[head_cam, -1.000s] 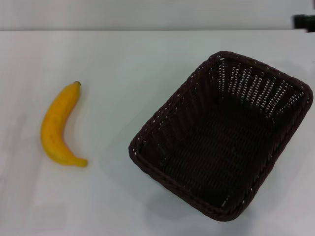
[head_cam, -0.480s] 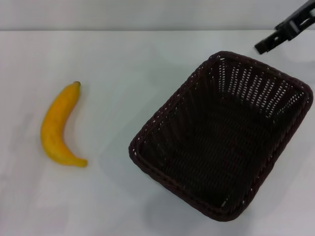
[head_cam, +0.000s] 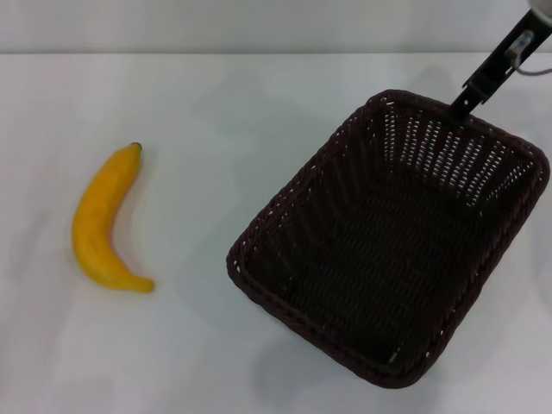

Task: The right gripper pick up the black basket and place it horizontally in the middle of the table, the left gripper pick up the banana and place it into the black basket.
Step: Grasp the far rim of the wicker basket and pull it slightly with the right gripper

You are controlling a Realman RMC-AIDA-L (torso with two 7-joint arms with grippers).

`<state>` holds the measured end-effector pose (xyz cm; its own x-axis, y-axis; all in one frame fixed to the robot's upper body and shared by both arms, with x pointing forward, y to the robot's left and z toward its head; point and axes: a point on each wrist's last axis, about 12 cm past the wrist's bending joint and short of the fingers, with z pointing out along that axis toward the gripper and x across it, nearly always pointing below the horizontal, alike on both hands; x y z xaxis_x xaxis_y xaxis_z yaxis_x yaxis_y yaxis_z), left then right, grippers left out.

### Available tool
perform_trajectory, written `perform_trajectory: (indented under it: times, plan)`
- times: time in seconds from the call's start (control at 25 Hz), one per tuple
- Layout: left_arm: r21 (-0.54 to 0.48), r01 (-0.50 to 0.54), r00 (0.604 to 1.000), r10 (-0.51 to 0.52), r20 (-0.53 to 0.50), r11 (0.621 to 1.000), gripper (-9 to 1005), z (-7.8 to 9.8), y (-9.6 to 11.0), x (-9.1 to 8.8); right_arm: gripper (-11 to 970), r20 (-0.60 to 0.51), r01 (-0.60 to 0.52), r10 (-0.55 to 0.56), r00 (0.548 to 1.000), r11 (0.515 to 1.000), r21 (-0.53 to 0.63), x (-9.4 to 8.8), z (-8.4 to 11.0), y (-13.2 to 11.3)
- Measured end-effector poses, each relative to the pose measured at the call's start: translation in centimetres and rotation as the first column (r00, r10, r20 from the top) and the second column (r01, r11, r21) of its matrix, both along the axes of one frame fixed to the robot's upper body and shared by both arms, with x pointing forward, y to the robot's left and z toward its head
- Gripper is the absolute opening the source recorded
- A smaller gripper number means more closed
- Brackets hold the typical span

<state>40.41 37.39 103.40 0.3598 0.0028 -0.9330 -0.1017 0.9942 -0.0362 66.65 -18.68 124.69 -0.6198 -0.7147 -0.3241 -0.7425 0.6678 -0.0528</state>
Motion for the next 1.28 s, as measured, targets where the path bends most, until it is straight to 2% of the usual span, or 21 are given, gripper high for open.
perform_trajectory:
  times: [0.44, 0.92, 1.12, 1.24, 1.28]
  plan:
    - [-0.002, -0.001, 1.0, 0.001, 0.01, 1.0, 876, 0.0, -0.1, -0.6, 768, -0.082, -0.062, 0.053, 0.995, 0.992, -0.113, 0.2, -2.9, 2.5]
    - [-0.004, 0.0, 1.0, 0.0, 0.007, 1.0, 876, 0.0, -0.1, -0.4, 750, -0.109, -0.109, 0.091, 0.99, 0.979, -0.175, 0.1, -4.0, 3.4]
    - [0.003, 0.003, 1.0, -0.003, 0.016, 1.0, 876, 0.1, 0.0, -0.2, 523, -0.111, -0.115, 0.097, 0.989, 0.979, -0.17, 0.0, -4.3, 3.9]
    - [0.007, 0.004, 1.0, -0.004, 0.021, 1.0, 876, 0.2, 0.0, -0.2, 288, -0.105, -0.103, 0.087, 0.991, 0.982, -0.16, 0.1, -4.0, 4.1]
    - [0.01, 0.003, 1.0, -0.003, 0.023, 1.0, 876, 0.3, 0.1, -0.1, 282, -0.103, -0.094, 0.078, 0.992, 0.983, -0.157, 0.1, -4.0, 4.2]
